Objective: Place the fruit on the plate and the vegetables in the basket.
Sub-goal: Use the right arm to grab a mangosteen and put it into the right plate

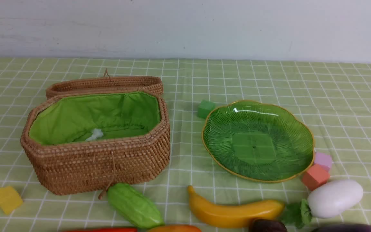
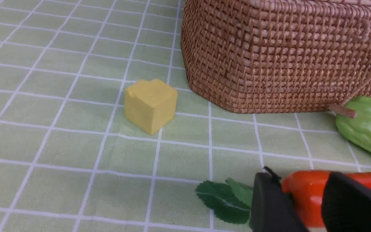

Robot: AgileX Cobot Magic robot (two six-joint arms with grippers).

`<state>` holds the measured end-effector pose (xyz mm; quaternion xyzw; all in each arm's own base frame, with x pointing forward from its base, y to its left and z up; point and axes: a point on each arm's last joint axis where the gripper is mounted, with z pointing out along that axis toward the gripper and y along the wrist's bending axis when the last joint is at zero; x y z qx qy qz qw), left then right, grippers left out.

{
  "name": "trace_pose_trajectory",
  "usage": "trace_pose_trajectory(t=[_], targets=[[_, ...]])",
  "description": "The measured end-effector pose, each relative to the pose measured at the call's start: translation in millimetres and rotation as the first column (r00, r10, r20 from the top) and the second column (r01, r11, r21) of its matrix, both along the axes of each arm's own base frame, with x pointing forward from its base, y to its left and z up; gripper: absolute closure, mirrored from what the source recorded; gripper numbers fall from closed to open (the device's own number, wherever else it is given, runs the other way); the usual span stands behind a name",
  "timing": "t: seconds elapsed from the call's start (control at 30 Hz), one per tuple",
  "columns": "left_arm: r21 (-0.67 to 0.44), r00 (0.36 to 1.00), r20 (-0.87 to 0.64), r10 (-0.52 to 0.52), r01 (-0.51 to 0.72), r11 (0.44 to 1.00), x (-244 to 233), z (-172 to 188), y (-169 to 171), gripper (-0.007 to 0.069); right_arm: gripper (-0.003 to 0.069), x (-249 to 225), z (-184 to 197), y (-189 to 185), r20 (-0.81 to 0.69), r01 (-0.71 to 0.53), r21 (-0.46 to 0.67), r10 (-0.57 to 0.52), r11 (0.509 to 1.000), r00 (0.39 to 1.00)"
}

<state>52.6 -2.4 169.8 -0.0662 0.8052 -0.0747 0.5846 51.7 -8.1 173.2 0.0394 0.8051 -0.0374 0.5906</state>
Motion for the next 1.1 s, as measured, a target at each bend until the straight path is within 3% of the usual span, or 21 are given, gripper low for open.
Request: trace_pose_trajectory(t=[0.9, 1.1], targets=[[0.000, 1.000, 0.000, 0.000, 0.000, 1.000, 0.0, 0.0, 0.0, 0.0386, 0.0419, 0.0, 0.0, 0.0, 0.000, 0.000, 0.000, 0.000, 1.000, 1.000], [0.000, 1.000, 0.000, 0.000, 0.000, 1.000, 0.0, 0.0, 0.0, 0.0386, 0.0419, 0.5, 0.0, 3.9, 0.000, -0.076, 0.000, 0.076, 0.997, 0.997]])
